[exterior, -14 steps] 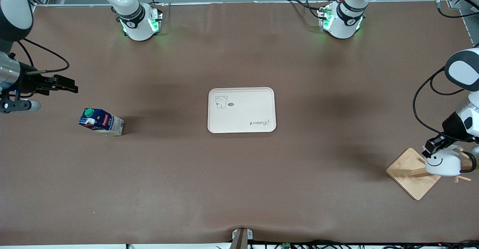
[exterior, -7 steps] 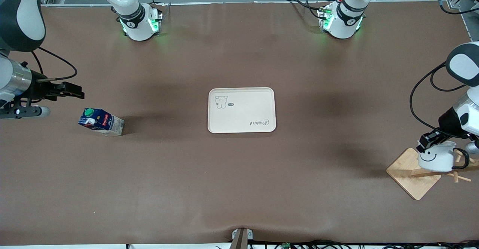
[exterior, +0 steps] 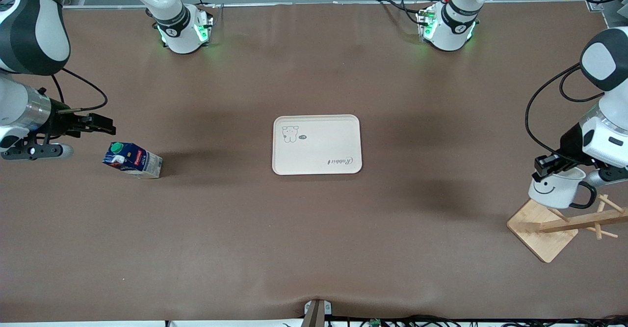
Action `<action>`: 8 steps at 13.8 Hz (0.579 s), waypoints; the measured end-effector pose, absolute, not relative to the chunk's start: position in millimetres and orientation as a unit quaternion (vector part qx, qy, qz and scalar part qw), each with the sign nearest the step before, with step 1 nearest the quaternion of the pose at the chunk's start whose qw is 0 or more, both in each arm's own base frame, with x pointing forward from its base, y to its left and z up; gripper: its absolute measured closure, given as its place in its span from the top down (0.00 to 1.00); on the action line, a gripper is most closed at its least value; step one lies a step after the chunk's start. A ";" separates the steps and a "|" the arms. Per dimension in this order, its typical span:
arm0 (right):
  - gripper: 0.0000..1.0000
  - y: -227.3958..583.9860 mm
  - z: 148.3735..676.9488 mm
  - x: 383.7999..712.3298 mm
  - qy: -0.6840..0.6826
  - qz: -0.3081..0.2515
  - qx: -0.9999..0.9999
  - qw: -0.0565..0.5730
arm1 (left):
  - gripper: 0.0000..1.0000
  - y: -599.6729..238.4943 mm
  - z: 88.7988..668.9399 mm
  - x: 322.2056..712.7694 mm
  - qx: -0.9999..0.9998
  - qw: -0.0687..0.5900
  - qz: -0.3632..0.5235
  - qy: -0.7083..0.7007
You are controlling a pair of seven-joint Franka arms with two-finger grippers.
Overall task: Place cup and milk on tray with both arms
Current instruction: 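Lift the mug off the stand while the right gripper grasps the milk, then carry the mug toward the tray while the right gripper lifts the milk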
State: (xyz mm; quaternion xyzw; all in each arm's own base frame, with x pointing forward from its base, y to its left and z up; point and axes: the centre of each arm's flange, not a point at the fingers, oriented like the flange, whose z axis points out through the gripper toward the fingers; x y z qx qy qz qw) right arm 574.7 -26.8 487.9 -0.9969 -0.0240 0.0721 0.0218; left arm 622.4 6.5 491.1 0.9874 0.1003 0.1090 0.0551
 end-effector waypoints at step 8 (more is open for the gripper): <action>1.00 -44.2 448.5 576.6 -0.021 0.035 -0.999 -0.007 | 0.09 -100.7 492.4 600.4 0.998 0.055 0.028 0.020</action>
